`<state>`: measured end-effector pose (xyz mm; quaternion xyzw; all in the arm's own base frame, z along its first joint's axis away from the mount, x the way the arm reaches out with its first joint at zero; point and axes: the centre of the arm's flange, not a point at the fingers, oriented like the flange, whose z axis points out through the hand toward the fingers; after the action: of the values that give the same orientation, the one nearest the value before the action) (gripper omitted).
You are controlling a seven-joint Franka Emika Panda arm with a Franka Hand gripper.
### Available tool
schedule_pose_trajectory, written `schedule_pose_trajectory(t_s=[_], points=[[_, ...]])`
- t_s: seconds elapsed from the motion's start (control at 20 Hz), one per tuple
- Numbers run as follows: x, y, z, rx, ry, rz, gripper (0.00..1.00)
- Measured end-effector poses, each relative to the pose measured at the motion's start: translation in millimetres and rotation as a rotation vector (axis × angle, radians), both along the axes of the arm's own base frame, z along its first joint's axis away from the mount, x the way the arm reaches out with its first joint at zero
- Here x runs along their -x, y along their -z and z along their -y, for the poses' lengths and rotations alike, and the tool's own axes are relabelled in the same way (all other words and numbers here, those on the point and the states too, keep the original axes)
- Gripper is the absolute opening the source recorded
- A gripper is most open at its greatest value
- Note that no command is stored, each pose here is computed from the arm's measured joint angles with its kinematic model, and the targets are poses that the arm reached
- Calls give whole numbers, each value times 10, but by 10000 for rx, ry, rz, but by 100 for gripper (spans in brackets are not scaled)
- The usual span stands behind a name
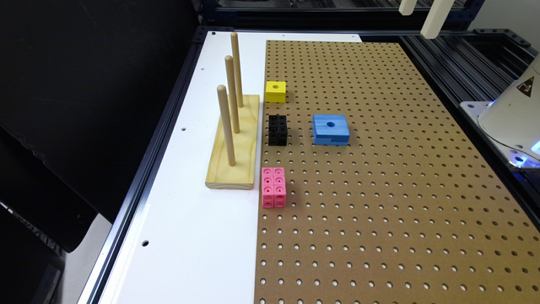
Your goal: Pick up pink block.
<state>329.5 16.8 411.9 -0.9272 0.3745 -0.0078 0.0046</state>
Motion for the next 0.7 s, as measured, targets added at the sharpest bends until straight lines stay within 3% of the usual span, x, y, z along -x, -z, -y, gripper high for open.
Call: schedule_pose_trajectory(t_s=[0.15,0.4,0.7], points=[[-20,-5,-78,-39,-27,135,100],[-82,37,-213,-3,-33,313,100],[-241,27,-283,-50,-75,430,100]])
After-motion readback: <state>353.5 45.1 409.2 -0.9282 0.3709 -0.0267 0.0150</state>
